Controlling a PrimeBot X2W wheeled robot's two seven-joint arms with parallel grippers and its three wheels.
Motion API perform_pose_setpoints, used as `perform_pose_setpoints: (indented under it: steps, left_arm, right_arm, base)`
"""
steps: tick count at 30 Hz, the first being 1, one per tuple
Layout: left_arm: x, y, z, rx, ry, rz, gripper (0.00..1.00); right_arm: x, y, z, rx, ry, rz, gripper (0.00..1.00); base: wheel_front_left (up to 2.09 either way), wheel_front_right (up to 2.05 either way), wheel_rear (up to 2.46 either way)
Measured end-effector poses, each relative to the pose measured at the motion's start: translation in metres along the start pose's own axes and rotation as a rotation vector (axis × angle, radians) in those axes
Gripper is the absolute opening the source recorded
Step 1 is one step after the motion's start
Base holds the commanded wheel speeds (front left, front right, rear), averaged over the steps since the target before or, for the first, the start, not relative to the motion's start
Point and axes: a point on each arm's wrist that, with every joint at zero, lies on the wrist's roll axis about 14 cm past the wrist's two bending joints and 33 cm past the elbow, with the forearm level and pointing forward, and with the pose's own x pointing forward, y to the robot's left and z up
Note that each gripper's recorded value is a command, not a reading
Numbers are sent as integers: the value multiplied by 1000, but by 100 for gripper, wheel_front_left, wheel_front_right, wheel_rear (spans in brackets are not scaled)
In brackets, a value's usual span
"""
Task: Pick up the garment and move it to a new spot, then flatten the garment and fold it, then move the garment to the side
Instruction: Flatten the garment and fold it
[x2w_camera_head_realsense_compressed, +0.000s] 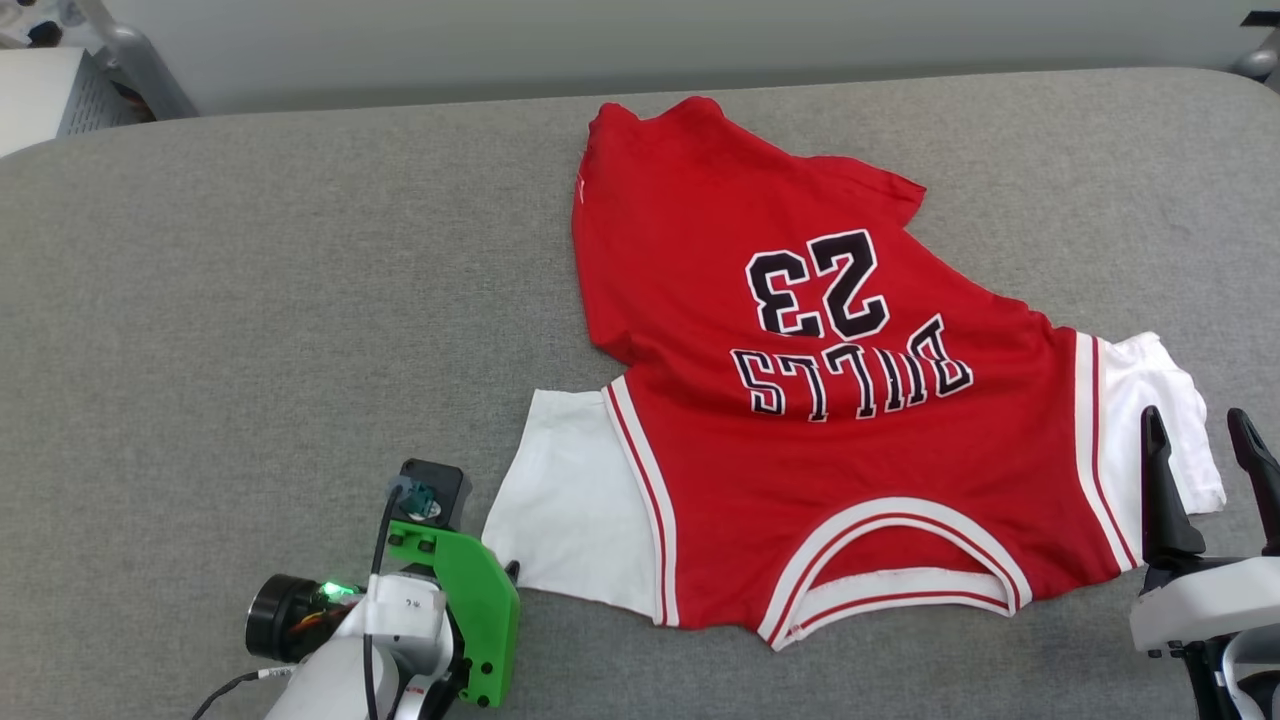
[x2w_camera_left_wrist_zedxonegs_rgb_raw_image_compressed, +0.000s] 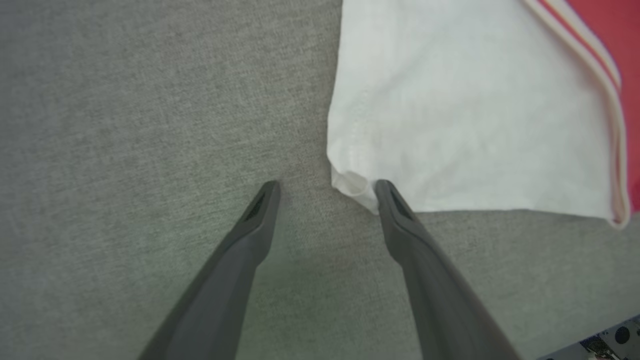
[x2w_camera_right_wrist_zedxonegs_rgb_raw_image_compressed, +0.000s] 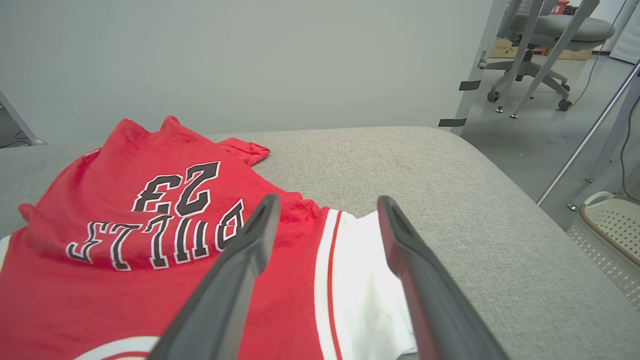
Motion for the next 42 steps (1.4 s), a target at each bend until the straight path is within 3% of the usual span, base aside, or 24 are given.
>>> perform_pose_setpoints:
  steps: [5, 6, 7, 14, 19, 23, 31, 42]
  left_arm:
    - [11, 3, 0, 2, 8, 2, 100]
    - [13, 3, -2, 0, 15, 1, 69]
    - [13, 3, -3, 0, 21, -1, 0]
    - [3, 18, 5, -109, -56, 34, 0]
    - [-17, 40, 17, -178, -159, 82, 0]
    - [-40, 52, 28, -230, -244, 113, 0]
    - [-60, 50, 31, -260, -262, 88, 0]
    - [-64, 51, 31, -268, -232, 85, 0]
  right_arm:
    - [0, -5, -9, -5, 27, -15, 100]
    - [0, -6, -10, -6, 30, -17, 100]
    - [1, -7, -10, -8, 32, -18, 100]
    - [4, -8, -6, -26, 29, -4, 100]
    - [1, -9, -15, -52, 111, 12, 100]
    - [-5, -14, -40, -94, 301, 27, 100]
    - [-19, -34, -84, -149, 664, 16, 100]
    - [-4, -36, -117, -112, 888, 32, 100]
  base:
    - [0, 0, 0]
    - [0, 0, 0]
    - [0, 0, 0]
    - [0, 0, 0]
    - [0, 0, 0]
    - [0, 0, 0]
    - [0, 0, 0]
    - [0, 0, 0]
